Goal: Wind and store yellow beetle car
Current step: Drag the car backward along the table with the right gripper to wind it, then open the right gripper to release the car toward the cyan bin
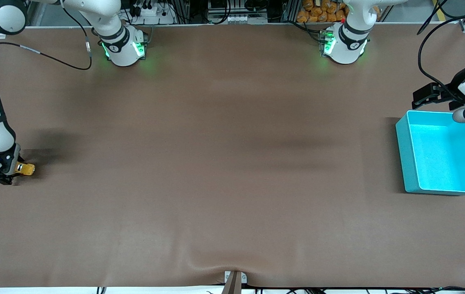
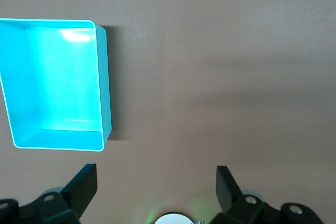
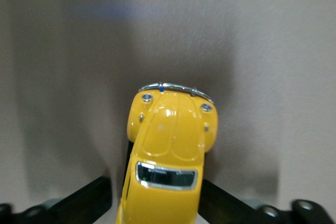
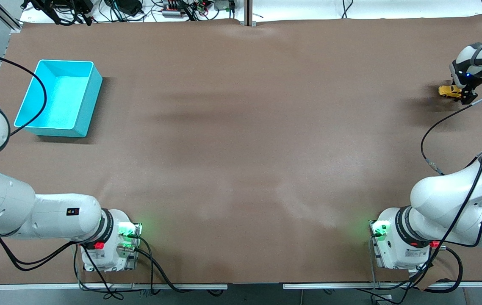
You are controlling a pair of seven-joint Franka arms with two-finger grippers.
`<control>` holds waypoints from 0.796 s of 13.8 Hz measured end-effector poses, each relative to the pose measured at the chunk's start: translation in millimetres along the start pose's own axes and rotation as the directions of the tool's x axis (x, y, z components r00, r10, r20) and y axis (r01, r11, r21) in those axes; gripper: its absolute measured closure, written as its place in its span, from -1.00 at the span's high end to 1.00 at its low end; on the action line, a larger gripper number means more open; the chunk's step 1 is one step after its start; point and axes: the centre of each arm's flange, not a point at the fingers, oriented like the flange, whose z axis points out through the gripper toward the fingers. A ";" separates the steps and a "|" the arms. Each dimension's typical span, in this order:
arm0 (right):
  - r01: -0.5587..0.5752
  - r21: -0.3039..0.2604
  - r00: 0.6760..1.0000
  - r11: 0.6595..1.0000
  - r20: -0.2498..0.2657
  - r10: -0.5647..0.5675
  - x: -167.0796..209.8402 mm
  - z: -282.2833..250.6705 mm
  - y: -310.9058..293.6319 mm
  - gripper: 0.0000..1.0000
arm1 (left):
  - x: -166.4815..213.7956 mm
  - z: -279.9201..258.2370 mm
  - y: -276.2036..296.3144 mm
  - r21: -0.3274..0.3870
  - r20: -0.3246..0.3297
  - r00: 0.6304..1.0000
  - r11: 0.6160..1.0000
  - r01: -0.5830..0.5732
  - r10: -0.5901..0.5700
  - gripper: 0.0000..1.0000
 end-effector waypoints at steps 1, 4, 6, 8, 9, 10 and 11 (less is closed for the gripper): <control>0.000 0.001 1.000 1.000 0.000 0.000 -1.3 2.4 0.5 0.90 | 0.1 0.2 0.0 0.000 0.000 1.000 1.000 0.000 0.000 1.00; 0.000 -0.002 1.000 1.000 0.002 0.000 -3.0 -1.0 3.2 1.00 | 0.2 0.3 0.0 0.000 0.001 1.000 1.000 0.000 0.000 1.00; 0.000 -0.007 1.000 1.000 0.006 0.000 -4.4 -4.1 5.2 1.00 | 0.2 0.3 0.0 0.000 0.000 1.000 1.000 0.000 0.000 1.00; 0.001 -0.006 1.000 1.000 0.005 -0.001 -4.9 -6.1 6.6 1.00 | 0.2 0.3 0.0 0.000 0.001 1.000 1.000 0.000 0.000 1.00; 0.002 -0.006 1.000 1.000 0.004 -0.002 -5.0 -7.7 7.7 1.00 | 0.2 0.4 0.0 0.000 0.001 1.000 1.000 0.000 0.000 1.00; 0.003 -0.005 1.000 1.000 0.003 -0.003 -4.8 -9.4 9.1 1.00 | 0.3 0.8 0.0 0.000 0.002 1.000 1.000 0.000 0.000 1.00; 0.006 -0.004 1.000 1.000 0.001 -0.006 -3.9 -11.6 10.9 1.00 | 0.5 1.3 0.0 0.000 0.003 1.000 1.000 0.000 0.000 1.00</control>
